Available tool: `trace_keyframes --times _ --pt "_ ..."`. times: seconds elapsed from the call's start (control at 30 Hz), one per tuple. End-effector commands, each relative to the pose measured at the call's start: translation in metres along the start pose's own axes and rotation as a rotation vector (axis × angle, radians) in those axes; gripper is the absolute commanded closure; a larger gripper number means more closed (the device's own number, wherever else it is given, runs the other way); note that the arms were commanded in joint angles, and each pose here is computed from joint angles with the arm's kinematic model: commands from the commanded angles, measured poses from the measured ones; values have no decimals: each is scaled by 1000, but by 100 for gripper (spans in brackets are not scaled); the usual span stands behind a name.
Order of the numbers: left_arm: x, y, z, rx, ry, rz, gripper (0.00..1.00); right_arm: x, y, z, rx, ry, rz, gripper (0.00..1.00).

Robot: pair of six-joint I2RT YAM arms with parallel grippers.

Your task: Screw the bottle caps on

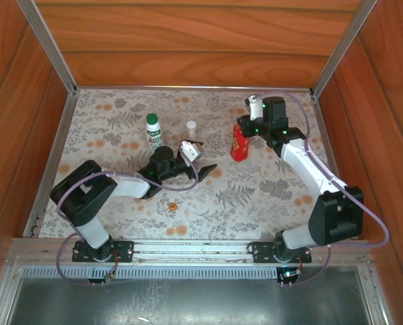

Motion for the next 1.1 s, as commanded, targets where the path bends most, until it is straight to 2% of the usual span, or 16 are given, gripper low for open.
trace_keyframes --times 0.0,0.17,0.3,0.5,0.73,0.93,1.07 --pt "17 -18 -11 -12 67 -67 0 -15 -12 18 -24 -41 -102 70" --pt "41 -20 -14 -25 60 -101 0 -29 -17 41 -19 -71 -198 70" --pt "55 -25 -14 -25 40 -152 0 -32 -17 56 -32 -50 -222 69" --pt "60 -32 -4 -14 -37 -233 2 -32 -13 70 8 -83 -231 69" --pt "61 -32 2 13 -94 -254 5 -35 -12 73 31 -103 -235 70" --pt "60 -36 -2 24 -64 -265 19 -34 -7 75 45 -113 -218 70" --pt "59 -36 -3 23 -56 -262 23 -34 -7 76 51 -125 -211 69"
Point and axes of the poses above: each hand's point on the last joint's axis, 136 mm out from that joint toward the fingers, its own x axis out along the fingers, its own z axis along the line the jaws close on, y = z × x, the point moved 6 cm from there along -x, back along the fingers, and after that the axes turned 9 degrees about -x, right-handed, at the moved point
